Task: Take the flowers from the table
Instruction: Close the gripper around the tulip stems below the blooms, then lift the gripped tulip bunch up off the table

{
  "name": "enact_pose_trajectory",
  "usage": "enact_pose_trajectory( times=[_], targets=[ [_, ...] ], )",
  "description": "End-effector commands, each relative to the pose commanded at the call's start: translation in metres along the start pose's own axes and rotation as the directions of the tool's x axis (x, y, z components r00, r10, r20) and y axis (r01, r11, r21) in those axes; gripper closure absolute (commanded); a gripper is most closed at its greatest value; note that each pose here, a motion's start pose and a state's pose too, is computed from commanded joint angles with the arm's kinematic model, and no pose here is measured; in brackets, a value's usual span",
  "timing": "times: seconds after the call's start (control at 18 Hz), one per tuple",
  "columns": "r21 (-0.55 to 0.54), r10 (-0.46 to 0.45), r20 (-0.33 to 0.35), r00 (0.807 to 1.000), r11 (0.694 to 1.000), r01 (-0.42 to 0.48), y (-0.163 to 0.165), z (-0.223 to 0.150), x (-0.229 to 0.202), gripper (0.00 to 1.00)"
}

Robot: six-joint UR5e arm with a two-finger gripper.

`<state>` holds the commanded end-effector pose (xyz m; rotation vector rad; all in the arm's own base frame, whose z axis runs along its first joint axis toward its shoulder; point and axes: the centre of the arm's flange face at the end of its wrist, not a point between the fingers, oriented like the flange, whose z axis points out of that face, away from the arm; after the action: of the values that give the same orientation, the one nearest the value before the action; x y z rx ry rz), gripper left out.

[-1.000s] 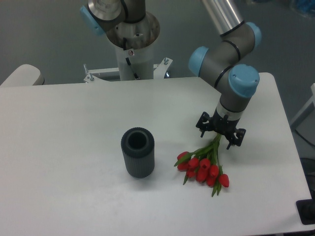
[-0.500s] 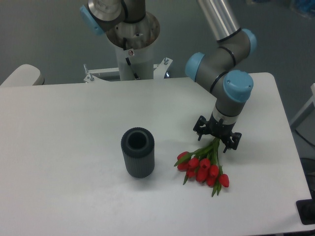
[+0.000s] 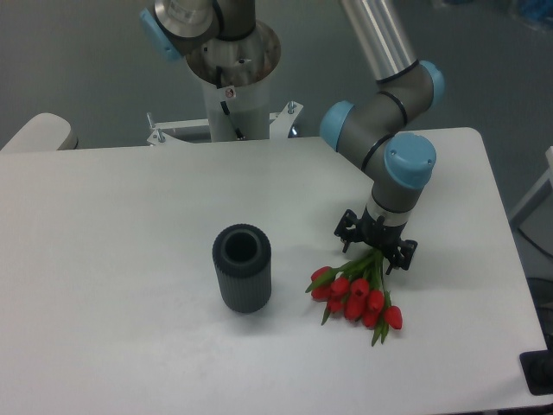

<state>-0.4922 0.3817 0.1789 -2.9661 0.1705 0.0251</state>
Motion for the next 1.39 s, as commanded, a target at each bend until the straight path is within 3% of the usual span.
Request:
enact_pose_trajectory(
  times=[0.22,0.33,0.61,1.39],
  targets=[
    [0.002,-0.001,0.006,1.000,1.000,0.001,0.000,-0.003,-0.002,0.67],
    [0.002,-0.002,0.007,1.000,1.000,0.002,-0.001,-0.004,-0.003,0.81],
    [0.009,0.003,0.027,1.000,1.000,-0.003,-0.004,-0.013,-0.007,0.89],
    [0.061,0.049,0.125,0.991,0.996,-0.057,-0.039,-0.071,-0.018,0.90]
  ],
)
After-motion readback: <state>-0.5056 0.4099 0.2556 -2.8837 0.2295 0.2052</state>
